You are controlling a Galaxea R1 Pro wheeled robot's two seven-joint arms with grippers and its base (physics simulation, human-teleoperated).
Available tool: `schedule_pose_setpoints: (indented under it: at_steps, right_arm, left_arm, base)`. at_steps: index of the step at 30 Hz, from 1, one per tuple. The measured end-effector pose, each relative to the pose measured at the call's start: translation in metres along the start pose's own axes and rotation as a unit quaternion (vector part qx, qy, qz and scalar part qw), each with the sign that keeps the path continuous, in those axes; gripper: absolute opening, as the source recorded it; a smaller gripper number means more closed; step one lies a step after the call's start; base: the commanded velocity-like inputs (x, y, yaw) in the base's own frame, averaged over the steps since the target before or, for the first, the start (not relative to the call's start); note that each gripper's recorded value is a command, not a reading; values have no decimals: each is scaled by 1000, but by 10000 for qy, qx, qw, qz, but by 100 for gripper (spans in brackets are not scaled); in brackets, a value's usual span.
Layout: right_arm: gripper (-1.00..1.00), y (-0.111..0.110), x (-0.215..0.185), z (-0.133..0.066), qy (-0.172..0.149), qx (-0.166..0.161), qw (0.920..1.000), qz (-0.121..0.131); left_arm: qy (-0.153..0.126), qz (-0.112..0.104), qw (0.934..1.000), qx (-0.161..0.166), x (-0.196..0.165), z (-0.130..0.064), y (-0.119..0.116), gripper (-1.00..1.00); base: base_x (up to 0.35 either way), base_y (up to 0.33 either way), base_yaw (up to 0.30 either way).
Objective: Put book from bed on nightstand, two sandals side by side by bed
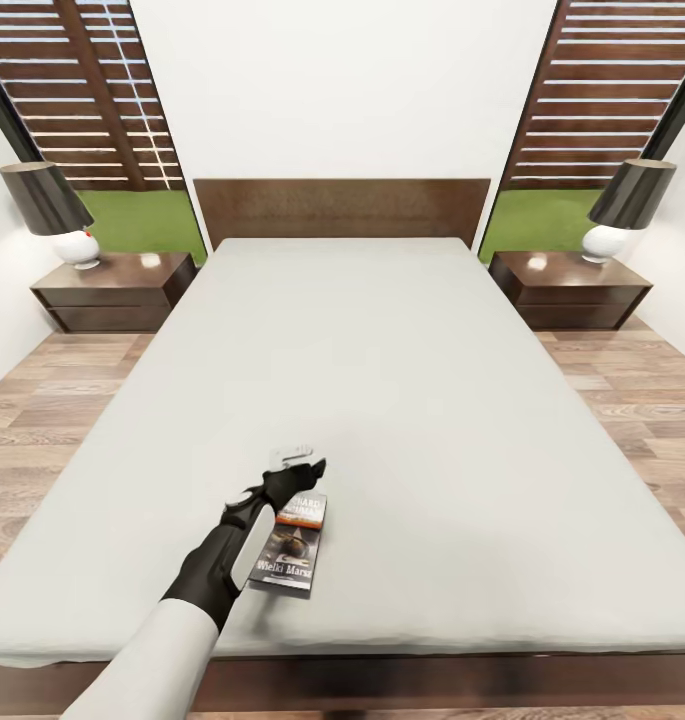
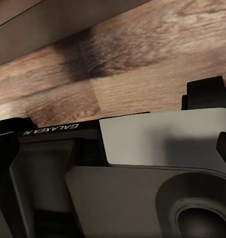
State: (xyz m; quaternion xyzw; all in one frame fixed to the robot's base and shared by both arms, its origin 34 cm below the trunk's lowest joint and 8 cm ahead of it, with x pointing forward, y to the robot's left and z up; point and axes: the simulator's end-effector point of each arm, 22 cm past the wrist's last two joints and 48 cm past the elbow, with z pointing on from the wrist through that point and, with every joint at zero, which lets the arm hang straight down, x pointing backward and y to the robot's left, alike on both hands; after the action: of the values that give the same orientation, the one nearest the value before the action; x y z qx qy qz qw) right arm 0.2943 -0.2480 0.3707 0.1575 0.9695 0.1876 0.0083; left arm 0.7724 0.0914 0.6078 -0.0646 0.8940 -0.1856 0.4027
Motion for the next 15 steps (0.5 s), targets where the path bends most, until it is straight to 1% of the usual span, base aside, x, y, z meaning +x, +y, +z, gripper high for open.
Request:
schedule_pose_setpoints:
  at_steps: [3,9,15]
  right_arm:
    - [100,0,0,0,2,1,10000,1]
    - [100,0,0,0,2,1,10000,1]
    - [100,-4,1,10,0,-2,10000,0]
  left_arm:
    - [-173,6,9998,-20,-7,0,2,100]
    - [-225,4,9997,-28,-9,0,2,100]
    - [-227,-3,9997,-30,0,6,6,100]
  base:
    - [0,0,0]
    - [0,0,0]
    - [0,0,0]
